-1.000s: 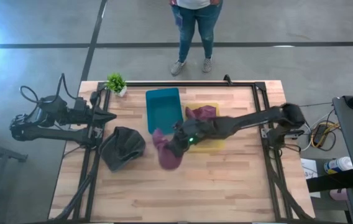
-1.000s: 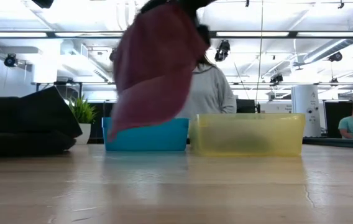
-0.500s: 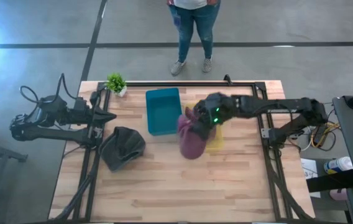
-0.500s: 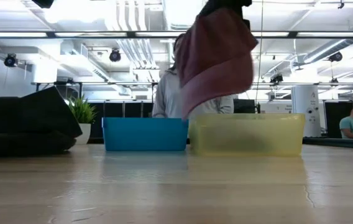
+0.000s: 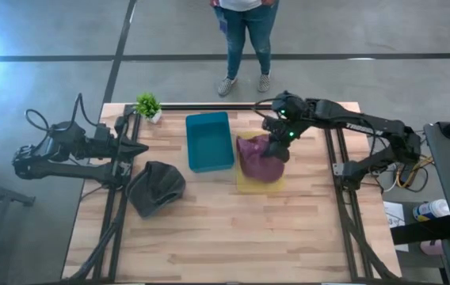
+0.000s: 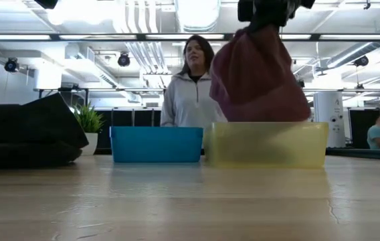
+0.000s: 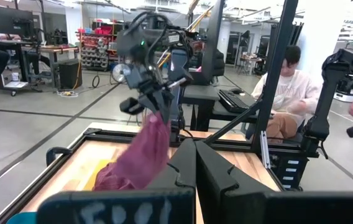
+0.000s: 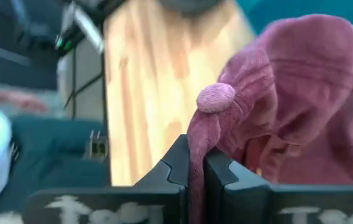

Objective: Pick & Place hat
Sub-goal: Put the red cap into the yellow bin

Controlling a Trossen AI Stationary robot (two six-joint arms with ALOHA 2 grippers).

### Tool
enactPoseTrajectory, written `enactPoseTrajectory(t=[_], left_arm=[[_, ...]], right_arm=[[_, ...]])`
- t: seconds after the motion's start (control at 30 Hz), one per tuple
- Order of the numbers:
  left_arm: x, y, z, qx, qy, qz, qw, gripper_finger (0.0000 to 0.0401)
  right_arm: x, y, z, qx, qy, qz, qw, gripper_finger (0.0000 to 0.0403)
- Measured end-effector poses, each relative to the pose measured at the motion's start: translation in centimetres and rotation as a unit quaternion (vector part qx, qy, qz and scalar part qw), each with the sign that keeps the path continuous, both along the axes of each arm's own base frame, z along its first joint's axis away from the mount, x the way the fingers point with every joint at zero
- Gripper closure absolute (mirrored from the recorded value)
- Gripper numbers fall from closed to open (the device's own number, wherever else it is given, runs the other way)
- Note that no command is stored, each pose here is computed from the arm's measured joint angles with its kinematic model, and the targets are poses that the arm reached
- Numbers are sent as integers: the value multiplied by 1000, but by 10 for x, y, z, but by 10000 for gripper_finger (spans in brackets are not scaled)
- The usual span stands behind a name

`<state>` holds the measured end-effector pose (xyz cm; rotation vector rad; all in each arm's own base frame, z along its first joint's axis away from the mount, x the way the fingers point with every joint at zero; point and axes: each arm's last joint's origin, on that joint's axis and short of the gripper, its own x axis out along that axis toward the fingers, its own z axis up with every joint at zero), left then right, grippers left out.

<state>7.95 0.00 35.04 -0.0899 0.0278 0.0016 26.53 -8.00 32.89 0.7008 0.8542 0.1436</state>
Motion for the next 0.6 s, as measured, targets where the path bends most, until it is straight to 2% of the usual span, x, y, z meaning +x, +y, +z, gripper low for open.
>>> enactPoseTrajectory(t=[0.27,0.6], left_arm=[[0,0,0,0,0,0,1000,401],[0,0,0,0,0,0,1000,401]], right_arm=[[9,-21,-21,9,-2,47,999,394],[8,-34,-62,44,65,34,996,394]])
